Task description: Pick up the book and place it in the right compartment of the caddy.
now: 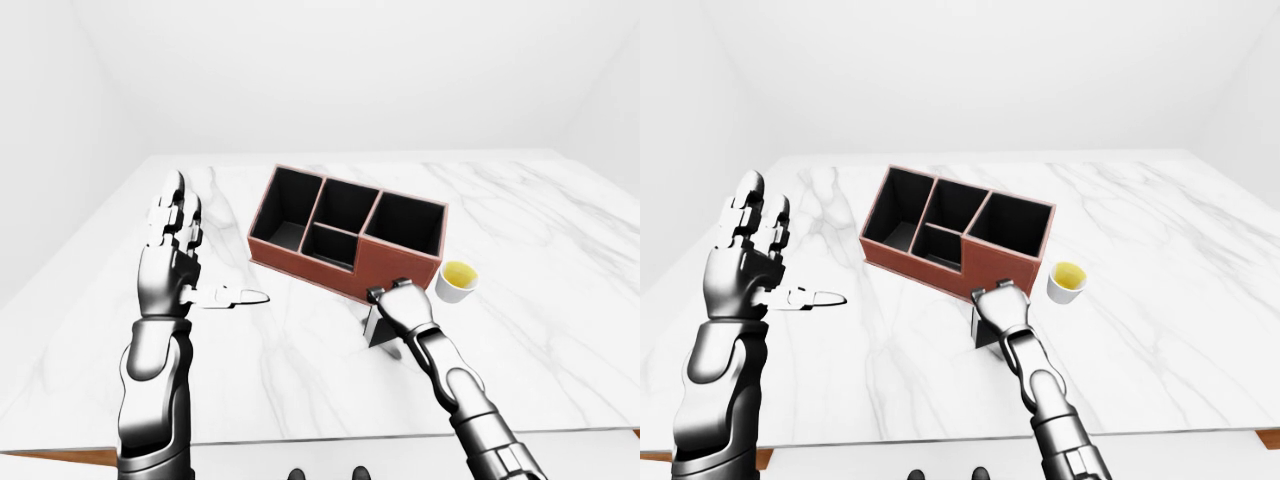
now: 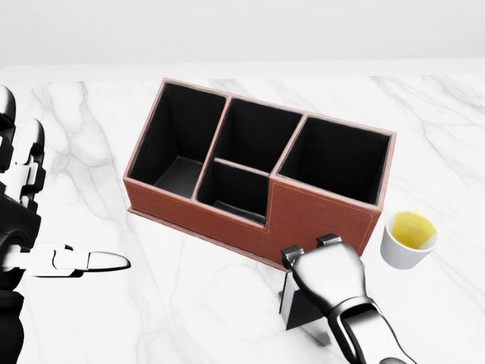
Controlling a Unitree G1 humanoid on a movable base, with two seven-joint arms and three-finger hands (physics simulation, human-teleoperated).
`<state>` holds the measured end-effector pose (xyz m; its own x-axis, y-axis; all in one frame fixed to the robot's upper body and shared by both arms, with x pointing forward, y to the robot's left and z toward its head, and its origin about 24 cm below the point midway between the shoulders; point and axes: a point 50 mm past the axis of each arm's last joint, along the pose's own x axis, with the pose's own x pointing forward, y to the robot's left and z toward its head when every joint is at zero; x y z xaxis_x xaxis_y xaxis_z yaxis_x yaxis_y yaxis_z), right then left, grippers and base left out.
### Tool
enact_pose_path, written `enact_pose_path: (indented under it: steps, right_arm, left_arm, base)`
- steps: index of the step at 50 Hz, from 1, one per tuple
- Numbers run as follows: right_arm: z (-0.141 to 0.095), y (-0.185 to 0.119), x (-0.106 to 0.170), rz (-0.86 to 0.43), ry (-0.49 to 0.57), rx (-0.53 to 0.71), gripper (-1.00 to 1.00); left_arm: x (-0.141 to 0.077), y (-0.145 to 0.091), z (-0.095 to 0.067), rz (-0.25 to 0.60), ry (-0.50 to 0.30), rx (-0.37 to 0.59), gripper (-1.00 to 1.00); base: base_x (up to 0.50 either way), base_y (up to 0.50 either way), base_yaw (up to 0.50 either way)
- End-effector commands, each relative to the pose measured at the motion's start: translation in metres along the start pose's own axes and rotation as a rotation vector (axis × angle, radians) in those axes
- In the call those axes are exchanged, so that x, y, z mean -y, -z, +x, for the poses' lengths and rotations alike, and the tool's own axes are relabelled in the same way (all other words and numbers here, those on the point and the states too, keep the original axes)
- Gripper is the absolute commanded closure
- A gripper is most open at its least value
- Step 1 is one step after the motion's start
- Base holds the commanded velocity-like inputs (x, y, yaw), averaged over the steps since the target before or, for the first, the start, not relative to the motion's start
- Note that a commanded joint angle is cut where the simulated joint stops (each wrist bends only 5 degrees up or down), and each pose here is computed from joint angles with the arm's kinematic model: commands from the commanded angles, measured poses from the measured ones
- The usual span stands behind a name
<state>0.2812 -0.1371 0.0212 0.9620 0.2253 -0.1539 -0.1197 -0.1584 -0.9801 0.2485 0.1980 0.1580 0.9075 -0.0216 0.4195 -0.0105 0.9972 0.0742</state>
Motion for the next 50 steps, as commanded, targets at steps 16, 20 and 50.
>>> enact_pose_path:
  steps: [16,20,50]
  right_arm:
    - [-0.001,-0.003,-0.025,-0.045,-0.066,0.017,-0.15]
    - [-0.001,-0.003,-0.03,-0.053,-0.075,0.021,-0.13]
    - [0.0,-0.003,-0.036,-0.028,-0.085,0.02,1.0]
  left_arm:
    - [0.0,0.005,-0.002,-0.006,-0.003,-0.023,-1.0]
    - [0.0,0.005,-0.003,-0.005,-0.004,-0.025,-1.0]
    - [0.0,0.008,-0.004,-0.009,-0.002,-0.038,-1.0]
  base:
    - [0.0,0.0,0.0]
    - [0.0,0.0,0.0]
    - [0.0,0.0,0.0]
